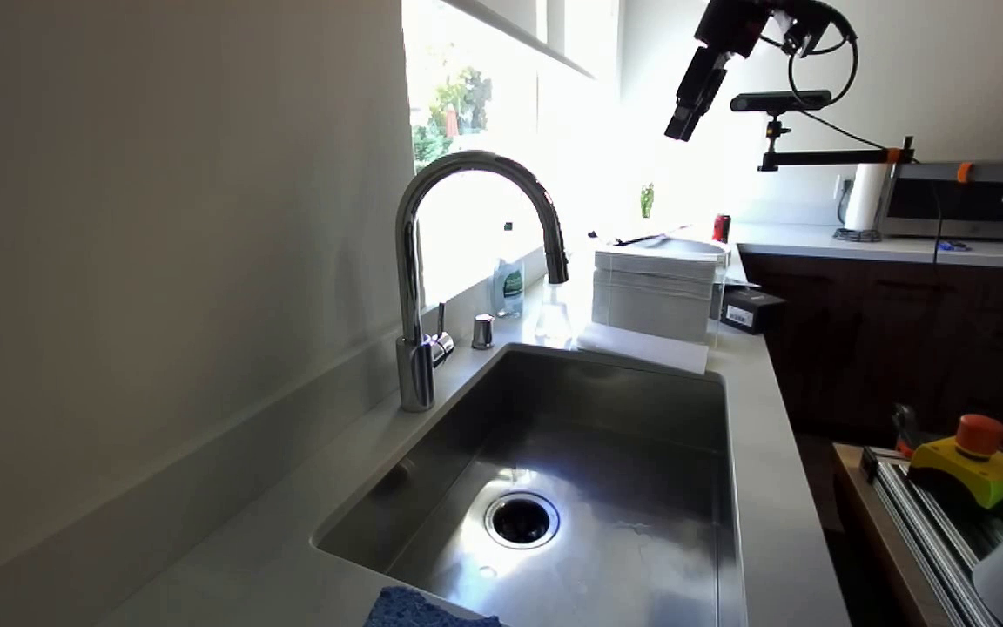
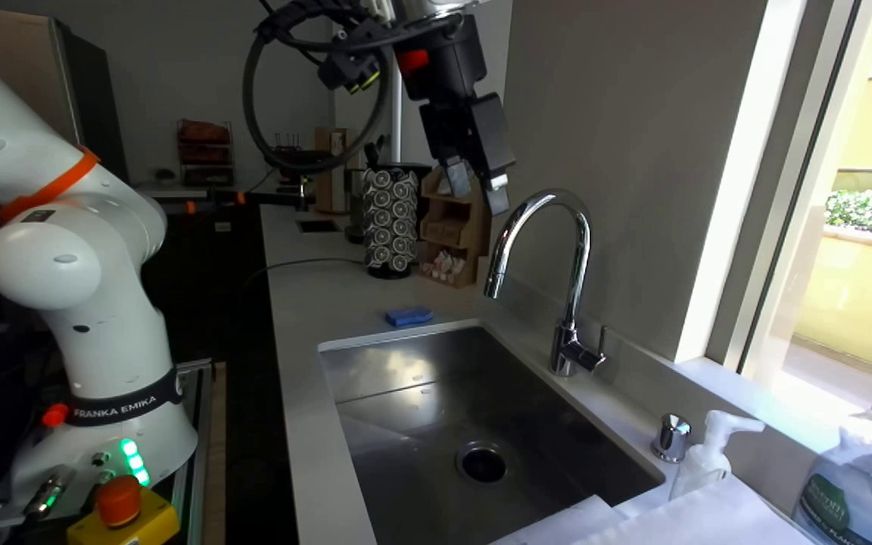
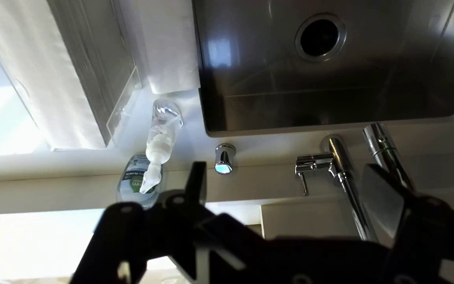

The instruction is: Move the faucet to the center of the sink then move the faucet handle to the right.

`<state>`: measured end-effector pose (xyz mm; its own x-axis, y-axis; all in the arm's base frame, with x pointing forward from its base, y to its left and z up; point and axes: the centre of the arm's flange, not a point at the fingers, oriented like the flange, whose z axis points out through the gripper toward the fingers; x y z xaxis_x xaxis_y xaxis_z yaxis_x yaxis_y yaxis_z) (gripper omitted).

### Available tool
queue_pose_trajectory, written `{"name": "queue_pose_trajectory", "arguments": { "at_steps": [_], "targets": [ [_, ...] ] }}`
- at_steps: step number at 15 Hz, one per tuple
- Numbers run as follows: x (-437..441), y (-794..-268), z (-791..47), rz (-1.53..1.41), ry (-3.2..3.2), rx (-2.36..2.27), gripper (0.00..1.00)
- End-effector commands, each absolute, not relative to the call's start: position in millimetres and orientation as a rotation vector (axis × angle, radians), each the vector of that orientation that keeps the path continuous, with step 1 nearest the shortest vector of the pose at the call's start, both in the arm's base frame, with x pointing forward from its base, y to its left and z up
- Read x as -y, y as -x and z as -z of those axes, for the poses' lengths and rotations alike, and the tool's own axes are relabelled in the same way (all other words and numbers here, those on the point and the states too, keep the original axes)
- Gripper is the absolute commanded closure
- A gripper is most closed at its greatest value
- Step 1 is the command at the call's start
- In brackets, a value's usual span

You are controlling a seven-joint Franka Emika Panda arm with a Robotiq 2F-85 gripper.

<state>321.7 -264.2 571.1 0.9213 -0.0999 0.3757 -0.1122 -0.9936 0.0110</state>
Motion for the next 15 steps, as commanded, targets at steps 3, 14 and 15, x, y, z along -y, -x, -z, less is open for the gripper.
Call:
{"name": "queue_pose_trajectory", "arguments": {
  "at_steps": [3,14,15],
  "targets": [
    [302.0,-363.9,-548.8,-0.525,-3.135,-0.172,0.00],
    [295.5,-399.8,-510.2,-0.451,-3.145,-0.283,0.00],
    [296.5,-398.1,-512.4,-0.458,-3.143,-0.279,0.00]
  ]
}}
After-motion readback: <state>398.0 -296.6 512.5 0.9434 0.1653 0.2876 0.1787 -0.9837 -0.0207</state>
